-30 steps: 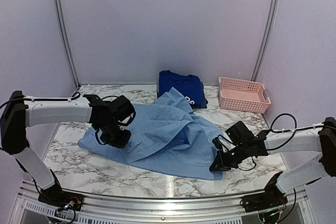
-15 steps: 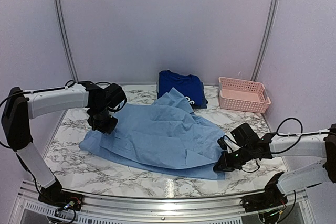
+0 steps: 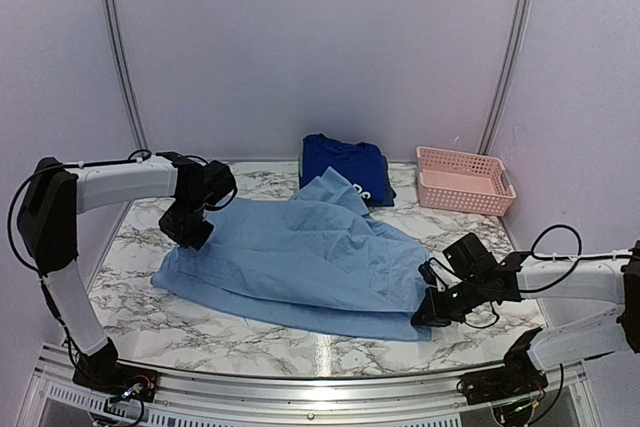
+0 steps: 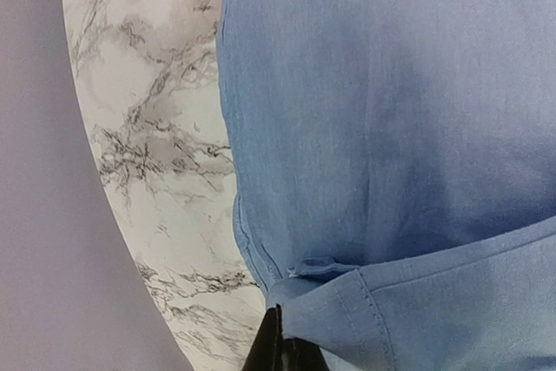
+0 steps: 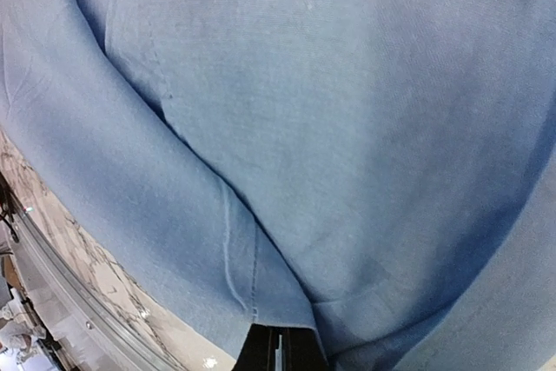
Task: Fold and stack the mixed laundry pile
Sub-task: Fold the flattened shirt at the center of the board, then move the 1/3-folded shirt to the center of the board.
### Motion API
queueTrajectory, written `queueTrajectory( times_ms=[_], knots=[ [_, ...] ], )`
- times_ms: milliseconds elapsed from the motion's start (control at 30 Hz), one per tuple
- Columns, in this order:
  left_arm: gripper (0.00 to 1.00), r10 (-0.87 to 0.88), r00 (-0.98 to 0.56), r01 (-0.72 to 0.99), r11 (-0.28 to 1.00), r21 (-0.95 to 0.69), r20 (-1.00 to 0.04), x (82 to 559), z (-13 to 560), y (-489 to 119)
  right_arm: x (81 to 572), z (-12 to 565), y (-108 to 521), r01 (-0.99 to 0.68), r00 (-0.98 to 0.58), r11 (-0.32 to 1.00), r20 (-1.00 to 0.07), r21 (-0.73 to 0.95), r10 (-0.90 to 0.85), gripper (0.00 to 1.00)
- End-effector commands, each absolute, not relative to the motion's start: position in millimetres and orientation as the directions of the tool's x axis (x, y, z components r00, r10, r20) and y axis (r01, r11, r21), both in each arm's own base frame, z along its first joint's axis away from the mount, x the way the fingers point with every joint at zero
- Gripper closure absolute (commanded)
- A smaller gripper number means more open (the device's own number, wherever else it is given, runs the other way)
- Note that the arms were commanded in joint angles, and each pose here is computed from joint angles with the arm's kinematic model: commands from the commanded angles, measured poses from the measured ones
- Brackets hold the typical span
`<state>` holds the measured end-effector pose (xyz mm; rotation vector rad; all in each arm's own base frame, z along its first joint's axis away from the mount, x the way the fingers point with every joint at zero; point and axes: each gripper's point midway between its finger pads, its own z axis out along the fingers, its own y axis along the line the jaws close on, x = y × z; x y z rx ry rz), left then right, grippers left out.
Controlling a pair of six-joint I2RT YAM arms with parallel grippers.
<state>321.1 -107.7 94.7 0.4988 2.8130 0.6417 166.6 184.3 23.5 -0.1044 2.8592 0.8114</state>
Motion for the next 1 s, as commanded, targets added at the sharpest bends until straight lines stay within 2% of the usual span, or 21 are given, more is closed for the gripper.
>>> queueTrajectory(
  times_ms=[0,67,133,233,367,433,567,700,967],
  knots=[
    [0.78,0.352,-0.936,0.290,0.815,0.501,-0.031,305.5,80.9,-88.4,167.8,42.7,186.2,-0.168,-0.975,0.839,-0.210,0.517,-0.066,0.95],
    [0.56,0.335,-0.940,0.263,0.830,0.492,-0.062,306.9,87.9,-90.1,173.8,75.0,200.9,-0.251,-0.952,0.794,-0.289,0.554,-0.099,0.86],
    [0.43,0.320,-0.938,0.232,0.864,0.448,-0.131,311.8,104.9,-98.6,179.7,115.1,214.8,-0.330,-0.920,0.737,-0.376,0.589,-0.111,0.79],
    [0.38,0.296,-0.924,0.207,0.919,0.335,-0.242,320.8,133.7,-119.5,189.5,159.3,221.5,-0.389,-0.882,0.703,-0.462,0.595,-0.097,0.74],
    [0.37,0.286,-0.897,0.249,0.957,0.150,-0.336,329.9,145.0,-156.4,208.0,159.7,225.3,-0.407,-0.864,0.730,-0.491,0.548,-0.112,0.68],
    [0.38,0.285,-0.899,0.266,0.959,0.101,-0.332,334.3,135.1,-169.4,222.7,150.5,233.6,-0.404,-0.867,0.740,-0.483,0.537,-0.123,0.69],
    [0.42,0.259,-0.928,0.254,0.966,0.054,-0.268,336.8,101.0,-182.3,247.2,124.2,254.6,-0.403,-0.882,0.749,-0.441,0.526,-0.165,0.71],
    [0.50,0.212,-0.956,0.214,0.977,0.008,-0.202,324.8,67.9,-187.1,249.3,92.7,262.9,-0.385,-0.905,0.747,-0.381,0.541,-0.190,0.71],
    [0.56,0.191,-0.981,0.191,0.981,-0.027,-0.021,244.9,22.1,-178.0,210.1,45.9,242.6,-0.297,-0.954,0.776,-0.201,0.557,-0.221,0.71]
  ],
)
